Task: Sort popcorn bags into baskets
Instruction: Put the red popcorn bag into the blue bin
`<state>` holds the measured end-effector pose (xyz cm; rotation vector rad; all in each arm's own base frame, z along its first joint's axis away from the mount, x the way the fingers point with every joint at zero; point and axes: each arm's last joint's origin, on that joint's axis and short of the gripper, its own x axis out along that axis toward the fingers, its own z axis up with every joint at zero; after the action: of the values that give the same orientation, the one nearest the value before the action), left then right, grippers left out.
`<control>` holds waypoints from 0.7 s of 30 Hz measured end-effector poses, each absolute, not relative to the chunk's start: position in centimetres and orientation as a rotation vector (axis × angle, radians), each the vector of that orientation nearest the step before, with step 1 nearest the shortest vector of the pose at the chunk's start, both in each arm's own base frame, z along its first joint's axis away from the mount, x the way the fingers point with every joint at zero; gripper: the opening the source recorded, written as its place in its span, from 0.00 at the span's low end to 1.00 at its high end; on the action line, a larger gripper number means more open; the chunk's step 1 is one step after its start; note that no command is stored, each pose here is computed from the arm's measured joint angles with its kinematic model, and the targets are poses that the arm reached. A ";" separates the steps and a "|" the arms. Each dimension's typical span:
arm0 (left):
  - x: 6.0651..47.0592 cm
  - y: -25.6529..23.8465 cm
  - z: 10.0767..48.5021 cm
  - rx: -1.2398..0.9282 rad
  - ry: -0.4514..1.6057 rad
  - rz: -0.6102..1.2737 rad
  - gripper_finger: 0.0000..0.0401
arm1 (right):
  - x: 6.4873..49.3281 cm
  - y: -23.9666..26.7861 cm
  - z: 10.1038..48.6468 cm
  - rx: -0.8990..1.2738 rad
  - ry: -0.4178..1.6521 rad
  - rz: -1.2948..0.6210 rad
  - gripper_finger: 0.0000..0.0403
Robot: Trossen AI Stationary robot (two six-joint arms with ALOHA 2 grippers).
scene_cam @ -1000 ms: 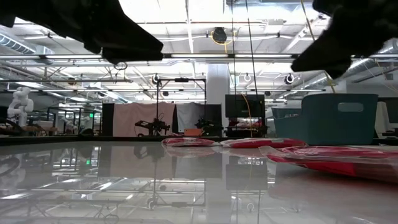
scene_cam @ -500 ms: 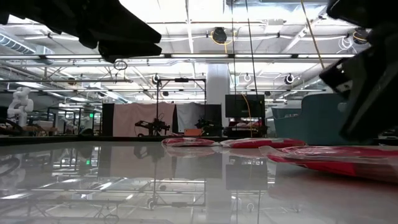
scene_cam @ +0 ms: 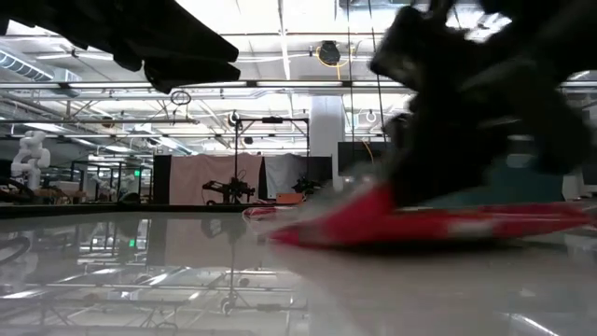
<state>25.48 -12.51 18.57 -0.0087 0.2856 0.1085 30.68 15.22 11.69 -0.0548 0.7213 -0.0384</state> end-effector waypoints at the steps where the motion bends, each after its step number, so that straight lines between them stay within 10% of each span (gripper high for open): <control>1: 25.5 -12.5 18.6 -0.009 0.286 0.109 0.52 | 31.1 14.8 11.9 -0.075 0.693 -0.034 0.08; 13: 25.6 -12.2 18.5 -0.016 0.289 0.141 0.52 | 27.9 17.8 15.7 -0.108 0.687 0.109 0.09; 21: 25.9 -11.4 18.5 -0.019 0.287 0.176 0.52 | 24.5 22.4 13.6 -0.217 0.712 0.190 0.31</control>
<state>25.94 -11.39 18.52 -0.0189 0.2865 0.1759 24.52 22.45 13.62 -0.2171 0.7121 0.1903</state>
